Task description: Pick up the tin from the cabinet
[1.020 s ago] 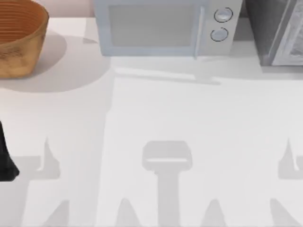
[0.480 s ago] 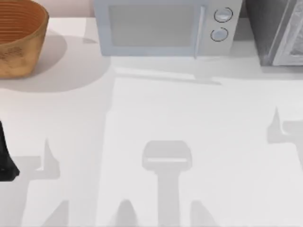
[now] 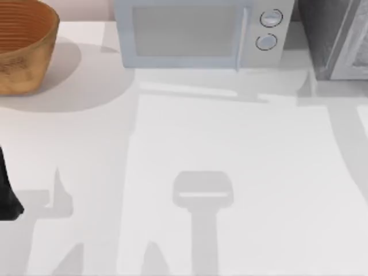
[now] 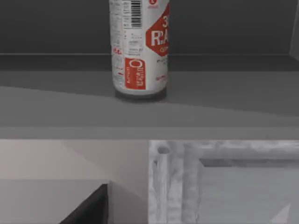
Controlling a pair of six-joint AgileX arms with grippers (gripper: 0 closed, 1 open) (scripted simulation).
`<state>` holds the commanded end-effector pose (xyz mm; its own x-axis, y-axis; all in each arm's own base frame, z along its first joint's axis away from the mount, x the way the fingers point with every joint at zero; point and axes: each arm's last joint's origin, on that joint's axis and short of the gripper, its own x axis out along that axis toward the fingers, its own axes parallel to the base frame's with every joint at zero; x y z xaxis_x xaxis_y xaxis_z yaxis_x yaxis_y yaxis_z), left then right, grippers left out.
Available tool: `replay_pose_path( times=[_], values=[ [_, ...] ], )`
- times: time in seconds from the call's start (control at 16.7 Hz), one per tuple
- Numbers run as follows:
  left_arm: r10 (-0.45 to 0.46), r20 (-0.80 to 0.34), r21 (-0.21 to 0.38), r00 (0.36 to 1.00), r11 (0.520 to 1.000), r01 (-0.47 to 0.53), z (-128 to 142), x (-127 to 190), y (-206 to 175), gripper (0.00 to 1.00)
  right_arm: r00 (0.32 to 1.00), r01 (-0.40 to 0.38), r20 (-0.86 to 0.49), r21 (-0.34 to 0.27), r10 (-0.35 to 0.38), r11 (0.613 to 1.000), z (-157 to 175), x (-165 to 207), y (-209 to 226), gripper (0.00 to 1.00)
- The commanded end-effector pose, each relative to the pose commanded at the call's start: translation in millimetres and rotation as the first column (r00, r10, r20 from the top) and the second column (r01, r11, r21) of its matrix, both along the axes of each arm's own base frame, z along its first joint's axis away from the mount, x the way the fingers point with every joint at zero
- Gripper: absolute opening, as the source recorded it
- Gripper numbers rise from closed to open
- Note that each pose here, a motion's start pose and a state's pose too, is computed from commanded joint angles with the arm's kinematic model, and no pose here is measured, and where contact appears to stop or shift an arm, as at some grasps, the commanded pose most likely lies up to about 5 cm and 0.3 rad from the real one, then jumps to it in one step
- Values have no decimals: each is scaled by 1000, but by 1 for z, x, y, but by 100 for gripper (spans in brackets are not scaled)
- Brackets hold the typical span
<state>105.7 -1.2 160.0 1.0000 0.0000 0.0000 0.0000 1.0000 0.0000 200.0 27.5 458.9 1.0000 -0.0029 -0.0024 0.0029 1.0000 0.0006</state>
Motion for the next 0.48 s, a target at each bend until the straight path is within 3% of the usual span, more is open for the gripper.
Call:
replay_pose_path(
  times=[0.24,0.48],
  values=[
    [0,0,0,1000,1000,0,0,0,0,100,1000,-2,10,1,2,1000,40,37,13,100],
    [0,0,0,1000,1000,0,0,0,0,100,1000,-3,3,-1,3,1000,51,56,20,100]
  ],
)
